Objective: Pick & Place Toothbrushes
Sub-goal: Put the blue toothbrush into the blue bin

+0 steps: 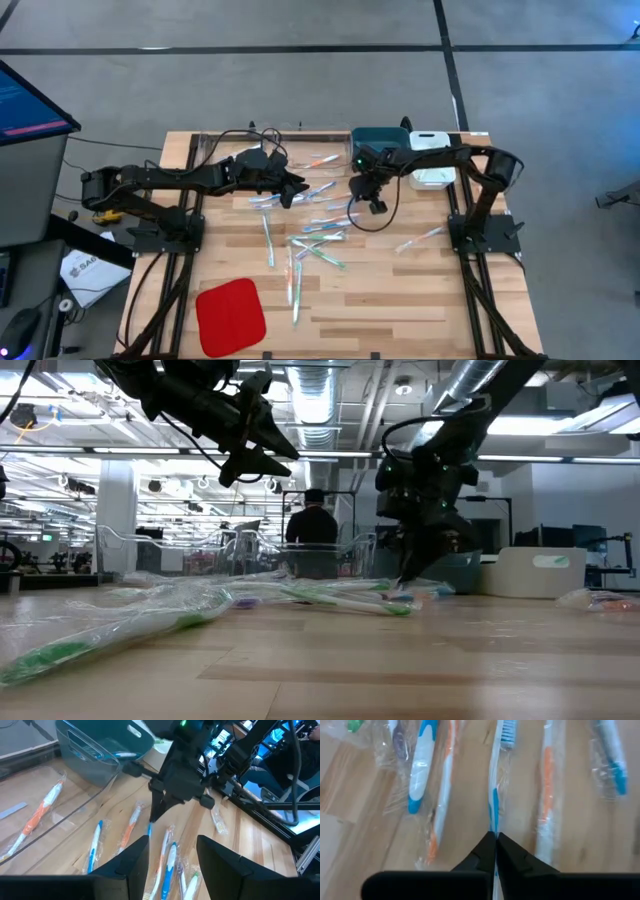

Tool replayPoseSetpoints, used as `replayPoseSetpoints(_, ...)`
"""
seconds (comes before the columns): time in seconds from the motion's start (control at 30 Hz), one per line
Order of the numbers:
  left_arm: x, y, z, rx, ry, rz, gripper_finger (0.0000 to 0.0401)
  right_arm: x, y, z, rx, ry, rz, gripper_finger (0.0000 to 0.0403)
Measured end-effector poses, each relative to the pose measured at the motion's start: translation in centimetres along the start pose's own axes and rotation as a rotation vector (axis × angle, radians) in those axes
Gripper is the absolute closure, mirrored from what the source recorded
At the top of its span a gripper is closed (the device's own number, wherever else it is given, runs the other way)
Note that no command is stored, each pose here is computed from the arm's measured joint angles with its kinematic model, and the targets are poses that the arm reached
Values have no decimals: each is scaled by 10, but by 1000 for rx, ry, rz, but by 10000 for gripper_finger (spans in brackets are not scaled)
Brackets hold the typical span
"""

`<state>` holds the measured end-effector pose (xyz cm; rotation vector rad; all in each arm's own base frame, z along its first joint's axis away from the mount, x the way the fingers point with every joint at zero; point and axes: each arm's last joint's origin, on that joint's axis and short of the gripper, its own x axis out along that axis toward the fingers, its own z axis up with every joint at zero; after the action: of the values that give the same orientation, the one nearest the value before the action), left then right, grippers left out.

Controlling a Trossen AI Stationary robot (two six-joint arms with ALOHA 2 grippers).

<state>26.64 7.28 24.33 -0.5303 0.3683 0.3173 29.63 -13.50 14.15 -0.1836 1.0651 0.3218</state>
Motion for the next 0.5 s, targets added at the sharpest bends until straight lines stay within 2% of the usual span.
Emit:
replayPoseSetpoints(0.23,0,0,0,2,3,2,242,-35,2,14,-85,8,-69,402)
replayPoseSetpoints(0.5,0,0,-1,2,10,4,242,-80,15,8,-86,70,-106,402)
